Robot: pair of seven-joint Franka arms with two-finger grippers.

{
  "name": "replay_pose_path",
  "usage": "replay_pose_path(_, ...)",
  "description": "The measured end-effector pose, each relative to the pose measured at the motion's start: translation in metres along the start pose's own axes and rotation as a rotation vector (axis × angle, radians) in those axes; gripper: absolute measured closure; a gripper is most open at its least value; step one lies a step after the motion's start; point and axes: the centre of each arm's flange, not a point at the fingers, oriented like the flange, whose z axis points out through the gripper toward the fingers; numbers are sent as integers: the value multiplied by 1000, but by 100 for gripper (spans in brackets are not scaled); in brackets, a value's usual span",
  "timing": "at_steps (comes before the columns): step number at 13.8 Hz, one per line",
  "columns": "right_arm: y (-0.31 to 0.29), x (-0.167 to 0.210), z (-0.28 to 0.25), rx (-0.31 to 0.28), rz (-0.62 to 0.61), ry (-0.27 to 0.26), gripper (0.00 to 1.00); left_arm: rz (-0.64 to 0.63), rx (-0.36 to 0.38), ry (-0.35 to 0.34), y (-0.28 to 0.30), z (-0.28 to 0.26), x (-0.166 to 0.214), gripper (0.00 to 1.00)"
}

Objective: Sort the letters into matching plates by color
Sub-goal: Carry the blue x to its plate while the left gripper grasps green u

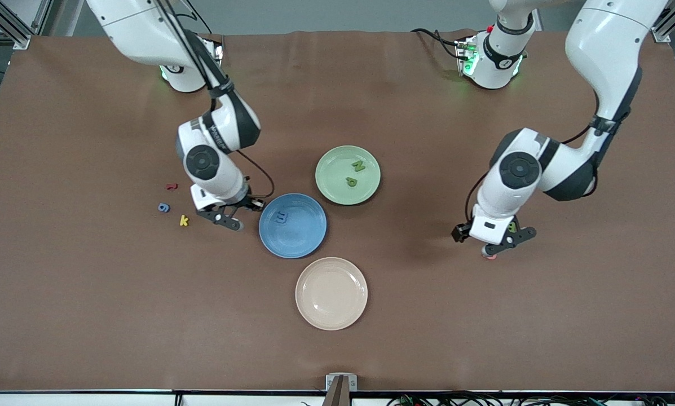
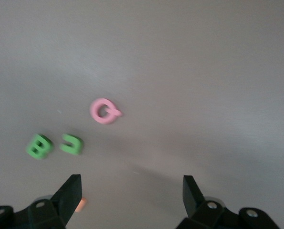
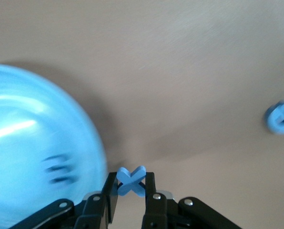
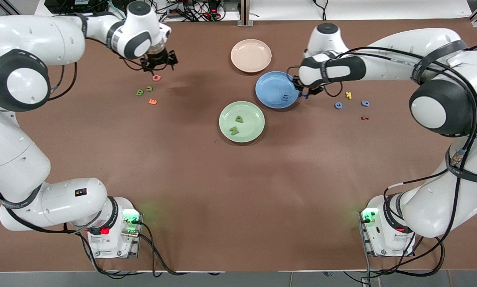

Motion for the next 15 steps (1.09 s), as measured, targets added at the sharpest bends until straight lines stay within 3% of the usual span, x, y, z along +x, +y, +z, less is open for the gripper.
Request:
replay_pose_path(6,-65,-54,-10,39,101,24,73,190,-14,-58,-70,44,19,24)
replay_pose_path(14,-98,-42,21,40,144,25,73,245,-55,-86,-69,77,9,38)
replay_pose_path(15,-98,-42,22,39,150,24,66,252,-54,-87,-69,81,9,42)
